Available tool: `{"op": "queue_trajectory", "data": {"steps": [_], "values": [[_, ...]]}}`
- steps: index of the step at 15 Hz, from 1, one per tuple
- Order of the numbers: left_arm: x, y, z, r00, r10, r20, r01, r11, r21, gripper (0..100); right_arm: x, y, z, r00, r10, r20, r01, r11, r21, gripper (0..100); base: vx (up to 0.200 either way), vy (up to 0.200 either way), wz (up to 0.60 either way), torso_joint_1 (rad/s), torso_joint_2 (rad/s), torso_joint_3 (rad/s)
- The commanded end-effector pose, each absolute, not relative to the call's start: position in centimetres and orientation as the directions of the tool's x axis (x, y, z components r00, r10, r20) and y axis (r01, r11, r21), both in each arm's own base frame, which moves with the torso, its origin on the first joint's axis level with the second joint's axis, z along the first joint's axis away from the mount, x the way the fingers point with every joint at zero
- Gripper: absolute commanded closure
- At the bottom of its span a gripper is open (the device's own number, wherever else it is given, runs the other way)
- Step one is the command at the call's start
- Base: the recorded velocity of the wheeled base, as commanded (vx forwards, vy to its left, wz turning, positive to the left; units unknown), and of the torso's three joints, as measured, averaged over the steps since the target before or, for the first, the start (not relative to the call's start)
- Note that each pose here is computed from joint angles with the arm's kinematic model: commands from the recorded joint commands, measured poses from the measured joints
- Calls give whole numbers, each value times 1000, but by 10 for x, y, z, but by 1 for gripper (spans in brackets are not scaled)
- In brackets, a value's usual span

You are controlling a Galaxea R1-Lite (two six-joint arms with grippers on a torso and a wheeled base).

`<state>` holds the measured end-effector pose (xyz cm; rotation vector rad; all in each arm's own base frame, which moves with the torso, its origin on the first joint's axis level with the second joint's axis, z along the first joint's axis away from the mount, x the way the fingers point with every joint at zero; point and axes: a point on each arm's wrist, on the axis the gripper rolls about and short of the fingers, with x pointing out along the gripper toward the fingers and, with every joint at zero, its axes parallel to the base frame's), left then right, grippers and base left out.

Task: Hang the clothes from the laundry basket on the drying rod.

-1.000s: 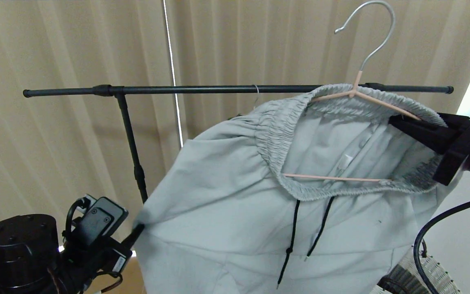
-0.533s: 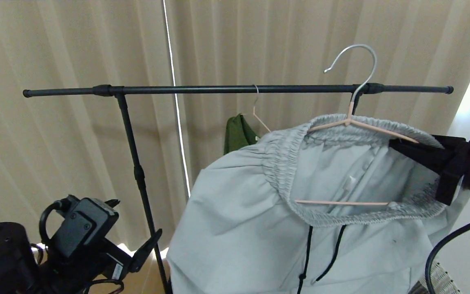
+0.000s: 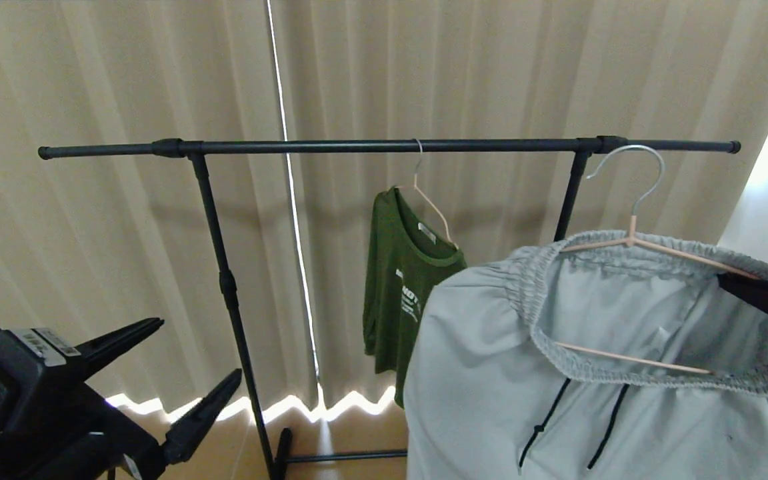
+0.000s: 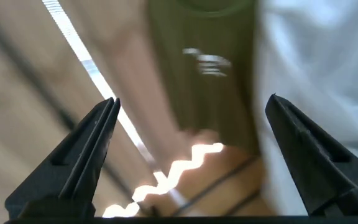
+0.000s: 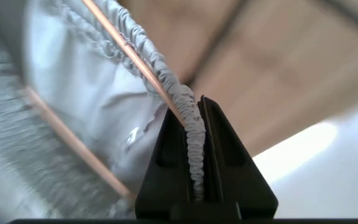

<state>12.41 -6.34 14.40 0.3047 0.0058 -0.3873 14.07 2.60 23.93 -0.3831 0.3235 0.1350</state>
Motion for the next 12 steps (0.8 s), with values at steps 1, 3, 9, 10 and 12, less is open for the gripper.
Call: {"op": "queue_trajectory", "data": {"steps": [1, 3, 9, 10, 12], "values": [[133, -52, 142, 959, -273, -81, 284, 906, 314, 0, 114, 10, 246, 951, -28, -308, -85, 934, -348, 100, 0, 0, 0, 0, 0, 0], [134, -50, 144, 964, -258, -69, 267, 911, 316, 0, 95, -4, 242, 924, -149, -352, 18, 937, -350, 100, 0, 0, 0, 0, 0, 0], [134, -49, 142, 963, -257, -76, 267, 905, 332, 0, 79, -21, 235, 833, -356, -423, 200, 907, -369, 100, 0, 0, 0, 0, 0, 0], [134, -49, 141, 963, -257, -82, 269, 904, 333, 0, 80, -22, 236, 822, -387, -417, 230, 897, -378, 100, 0, 0, 0, 0, 0, 0], [133, -48, 140, 963, -255, -84, 268, 904, 333, 0, 80, -23, 241, 819, -414, -398, 259, 885, -388, 100, 0, 0, 0, 0, 0, 0]]}}
